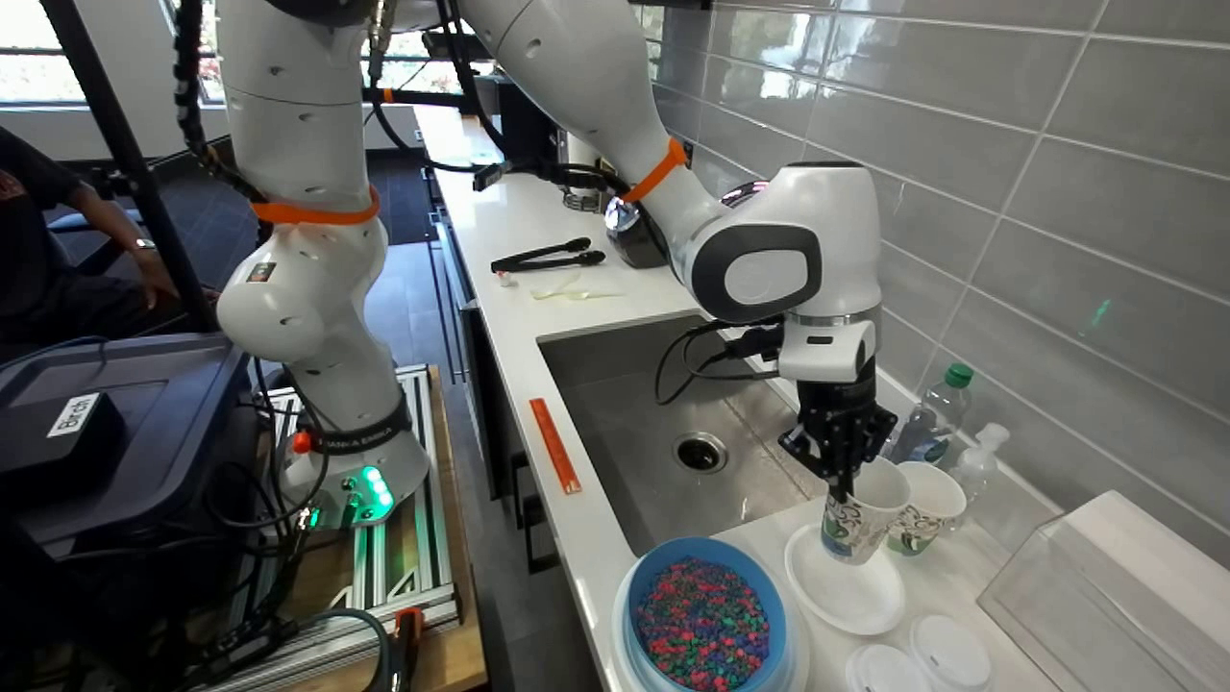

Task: Pour the contents in the cup inside the sink into the cup on the counter

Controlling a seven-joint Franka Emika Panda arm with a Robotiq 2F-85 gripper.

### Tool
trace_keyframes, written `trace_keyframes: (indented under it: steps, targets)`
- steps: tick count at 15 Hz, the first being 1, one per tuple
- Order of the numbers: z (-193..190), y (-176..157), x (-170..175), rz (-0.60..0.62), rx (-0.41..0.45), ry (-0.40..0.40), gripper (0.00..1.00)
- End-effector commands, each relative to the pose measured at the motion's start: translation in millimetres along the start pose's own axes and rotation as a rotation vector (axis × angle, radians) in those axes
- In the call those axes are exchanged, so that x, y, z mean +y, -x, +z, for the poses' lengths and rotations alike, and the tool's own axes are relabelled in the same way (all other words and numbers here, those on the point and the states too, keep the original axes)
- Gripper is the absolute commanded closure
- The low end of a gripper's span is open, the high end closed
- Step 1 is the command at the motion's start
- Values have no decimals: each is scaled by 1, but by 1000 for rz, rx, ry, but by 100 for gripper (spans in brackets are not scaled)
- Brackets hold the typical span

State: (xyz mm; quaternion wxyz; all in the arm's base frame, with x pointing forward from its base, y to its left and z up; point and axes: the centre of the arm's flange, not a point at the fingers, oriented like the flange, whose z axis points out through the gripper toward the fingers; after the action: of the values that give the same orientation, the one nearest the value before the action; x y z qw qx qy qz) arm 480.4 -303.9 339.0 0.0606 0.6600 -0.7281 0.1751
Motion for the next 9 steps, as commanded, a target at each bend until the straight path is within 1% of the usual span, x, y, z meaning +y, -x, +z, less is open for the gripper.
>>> trace_keyframes:
  steps: [1, 9]
  targets:
    - [15, 5, 2, 13, -41, -29, 99]
    - [51, 8, -6, 61, -37, -47, 99]
